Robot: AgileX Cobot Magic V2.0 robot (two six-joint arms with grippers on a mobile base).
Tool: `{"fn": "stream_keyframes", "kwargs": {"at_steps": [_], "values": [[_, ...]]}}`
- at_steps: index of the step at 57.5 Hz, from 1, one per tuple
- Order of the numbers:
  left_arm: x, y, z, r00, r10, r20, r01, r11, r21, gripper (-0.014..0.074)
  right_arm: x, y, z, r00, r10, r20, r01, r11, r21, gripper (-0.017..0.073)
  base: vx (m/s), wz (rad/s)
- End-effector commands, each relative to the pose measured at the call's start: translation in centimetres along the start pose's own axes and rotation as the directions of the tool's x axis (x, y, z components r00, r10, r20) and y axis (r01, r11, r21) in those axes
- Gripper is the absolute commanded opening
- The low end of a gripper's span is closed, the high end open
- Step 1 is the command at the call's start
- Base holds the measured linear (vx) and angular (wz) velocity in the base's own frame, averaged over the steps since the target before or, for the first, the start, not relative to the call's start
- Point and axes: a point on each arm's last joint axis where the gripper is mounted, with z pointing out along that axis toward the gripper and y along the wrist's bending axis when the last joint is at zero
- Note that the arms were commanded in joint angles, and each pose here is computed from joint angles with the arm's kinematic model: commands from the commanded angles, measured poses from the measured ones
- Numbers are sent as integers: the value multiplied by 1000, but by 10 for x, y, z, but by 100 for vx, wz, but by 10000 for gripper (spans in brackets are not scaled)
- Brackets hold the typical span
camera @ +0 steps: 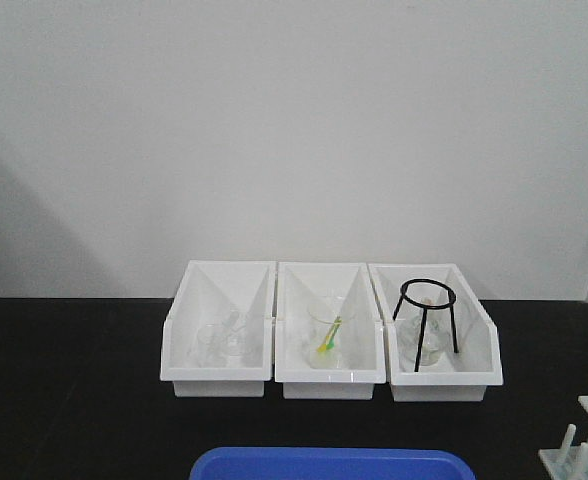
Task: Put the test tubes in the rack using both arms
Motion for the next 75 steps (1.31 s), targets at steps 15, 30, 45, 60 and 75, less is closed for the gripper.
{"fn": "stream_keyframes", "kwargs": {"at_steps": [15,30,45,60,75], "values": [[-106,-9,101,998,64,-9,-64,998,-1,-15,-124,-1,67,982,-118,147,118,993,9,-7,0,0],[-59,-5,172,969,60,-239,-64,998,-6,-15,-99,-2,141,998,-48,-37,48,999,-7,-7,0,0],[-29,-2,191,934,59,-351,-66,998,-8,35,-76,-2,158,988,-32,-149,32,999,-6,18,0,0],[-26,-3,192,906,203,-371,-198,979,54,322,-73,-2,158,983,-27,-179,27,1000,-4,234,0,0],[-21,-2,190,846,347,-404,-329,937,116,665,-71,-2,157,979,-31,-201,30,1000,-4,605,0,0]]}}
